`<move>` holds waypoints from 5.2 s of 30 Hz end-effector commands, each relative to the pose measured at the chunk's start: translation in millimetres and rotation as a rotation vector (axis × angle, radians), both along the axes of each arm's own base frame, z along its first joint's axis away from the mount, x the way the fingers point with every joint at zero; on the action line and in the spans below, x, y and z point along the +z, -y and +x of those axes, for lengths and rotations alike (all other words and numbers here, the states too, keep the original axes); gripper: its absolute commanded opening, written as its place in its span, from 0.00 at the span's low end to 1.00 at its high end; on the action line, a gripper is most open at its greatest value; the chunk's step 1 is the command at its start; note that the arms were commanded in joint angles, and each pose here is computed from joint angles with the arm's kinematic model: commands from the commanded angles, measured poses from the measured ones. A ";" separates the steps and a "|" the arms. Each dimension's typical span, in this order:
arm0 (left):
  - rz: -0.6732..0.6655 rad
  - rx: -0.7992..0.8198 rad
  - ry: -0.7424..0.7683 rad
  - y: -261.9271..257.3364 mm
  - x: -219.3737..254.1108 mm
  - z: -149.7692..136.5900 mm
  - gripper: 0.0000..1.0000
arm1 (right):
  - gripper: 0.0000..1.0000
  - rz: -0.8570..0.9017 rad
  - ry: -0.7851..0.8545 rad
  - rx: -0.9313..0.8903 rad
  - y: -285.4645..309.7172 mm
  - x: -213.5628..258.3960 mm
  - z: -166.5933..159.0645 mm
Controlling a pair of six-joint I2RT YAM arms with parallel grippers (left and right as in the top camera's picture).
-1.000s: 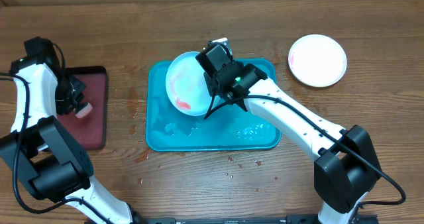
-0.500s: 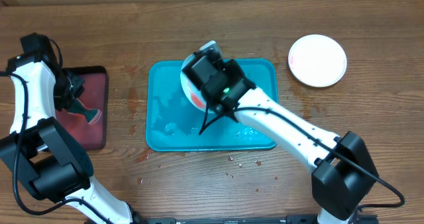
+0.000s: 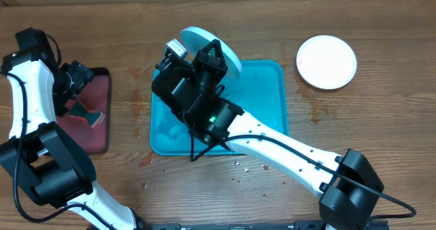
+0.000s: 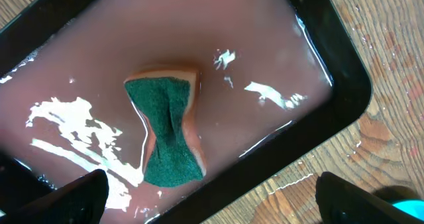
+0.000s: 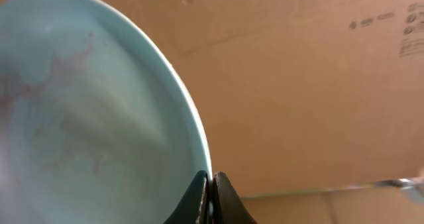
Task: Clean dirty plates on tray and stack at the side
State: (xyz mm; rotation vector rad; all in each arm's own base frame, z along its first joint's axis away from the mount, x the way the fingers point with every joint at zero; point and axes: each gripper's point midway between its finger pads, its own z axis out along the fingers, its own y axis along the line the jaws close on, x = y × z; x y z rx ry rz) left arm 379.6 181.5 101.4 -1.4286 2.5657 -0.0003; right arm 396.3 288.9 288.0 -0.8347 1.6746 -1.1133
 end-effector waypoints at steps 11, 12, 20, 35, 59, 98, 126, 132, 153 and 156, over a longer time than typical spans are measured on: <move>-0.004 -0.008 0.023 1.7 6.7 5.2 1.00 | 0.04 0.658 -0.339 -0.016 42.4 -74.0 37.4; -0.004 -0.008 0.023 1.7 6.7 5.2 1.00 | 0.04 0.732 -0.415 -0.015 48.0 -85.4 40.7; -0.004 -0.008 0.023 1.7 6.7 5.2 1.00 | 0.04 1.343 -0.404 -0.448 216.3 -103.8 90.1; -0.004 -0.008 0.023 1.7 6.7 5.1 1.00 | 0.12 1.719 -0.339 -0.816 427.6 -189.7 42.9; -0.004 -0.008 0.023 1.7 6.7 5.2 1.00 | 0.22 1.654 -0.334 -0.801 393.3 -198.5 57.5; -0.004 -0.008 0.023 1.7 6.7 5.2 1.00 | 0.08 1.579 -0.328 -0.720 360.6 -111.2 9.5; -0.004 -0.008 0.023 1.7 6.7 5.2 1.00 | 1.00 1.373 -0.904 -0.717 232.7 -78.5 -177.3; -0.004 -0.008 0.023 1.7 6.7 5.2 1.00 | 1.00 1.385 -0.863 -0.680 232.8 -74.5 -168.2; -0.004 -0.008 0.023 1.7 6.7 5.2 1.00 | 1.00 1.558 -0.124 0.037 238.9 -54.1 -166.2; -0.004 -0.008 0.023 1.7 6.7 5.2 1.00 | 1.00 1.560 -0.057 0.090 240.8 -61.7 -170.9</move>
